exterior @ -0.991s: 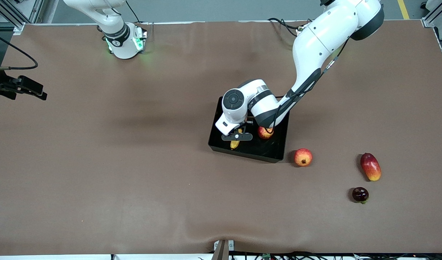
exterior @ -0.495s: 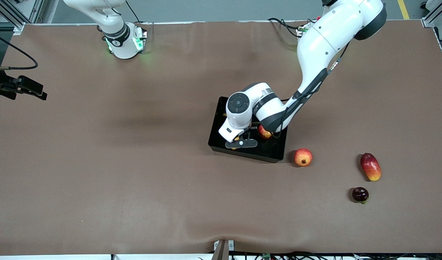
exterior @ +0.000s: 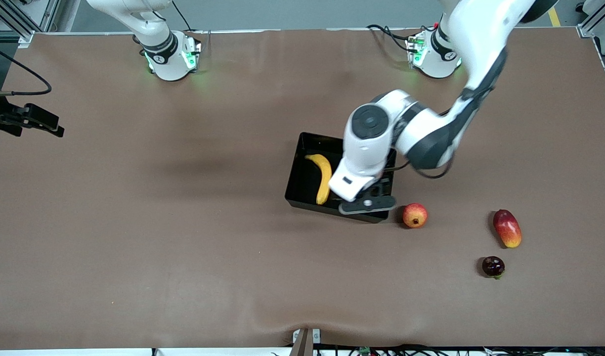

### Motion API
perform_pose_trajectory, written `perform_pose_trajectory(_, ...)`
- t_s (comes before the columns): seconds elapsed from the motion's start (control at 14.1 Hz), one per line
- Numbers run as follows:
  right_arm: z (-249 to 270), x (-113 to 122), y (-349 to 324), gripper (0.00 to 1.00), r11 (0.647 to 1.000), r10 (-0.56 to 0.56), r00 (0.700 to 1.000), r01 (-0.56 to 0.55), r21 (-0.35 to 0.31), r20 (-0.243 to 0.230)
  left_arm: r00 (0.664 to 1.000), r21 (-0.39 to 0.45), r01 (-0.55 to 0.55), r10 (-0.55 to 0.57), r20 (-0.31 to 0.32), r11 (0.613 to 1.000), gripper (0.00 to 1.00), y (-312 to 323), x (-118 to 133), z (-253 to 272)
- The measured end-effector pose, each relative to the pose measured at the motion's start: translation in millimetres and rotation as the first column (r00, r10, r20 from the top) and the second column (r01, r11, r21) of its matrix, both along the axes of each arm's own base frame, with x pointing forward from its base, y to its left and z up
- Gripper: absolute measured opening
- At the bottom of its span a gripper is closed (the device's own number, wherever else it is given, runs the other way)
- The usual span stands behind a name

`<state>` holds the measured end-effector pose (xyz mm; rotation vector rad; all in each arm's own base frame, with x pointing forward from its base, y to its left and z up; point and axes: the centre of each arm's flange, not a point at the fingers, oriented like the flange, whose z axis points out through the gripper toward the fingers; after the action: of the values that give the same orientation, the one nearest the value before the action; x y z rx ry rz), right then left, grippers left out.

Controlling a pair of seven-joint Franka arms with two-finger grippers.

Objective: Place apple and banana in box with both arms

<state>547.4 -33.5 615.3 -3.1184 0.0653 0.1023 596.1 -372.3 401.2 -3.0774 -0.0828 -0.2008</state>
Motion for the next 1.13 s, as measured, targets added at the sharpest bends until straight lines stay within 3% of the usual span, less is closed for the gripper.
perform_pose_trajectory(0.35, 0.1, 0.0, -0.6, 1.0, 1.0, -0.001, 1.0, 0.001, 0.0, 0.0, 0.998, -0.022, 0.048, -0.049, -0.049, 0.999, 1.0, 117.8, 24.9, 88.1)
perform_pose_trajectory(0.64, 0.2, 0.0, -0.9, 1.0, 1.0, -0.002, 1.0, 0.002, 0.0, 0.0, 0.997, -0.031, -0.039, 0.037, -0.071, 0.999, 1.0, 206.0, 28.8, 133.7)
perform_pose_trajectory(1.13, 0.2, 0.0, -1.0, 1.0, 1.0, -0.002, 1.0, 0.002, 0.0, 0.0, 0.995, 0.021, -0.084, 0.085, -0.055, 0.996, 1.0, 226.7, 1.2, 194.7)
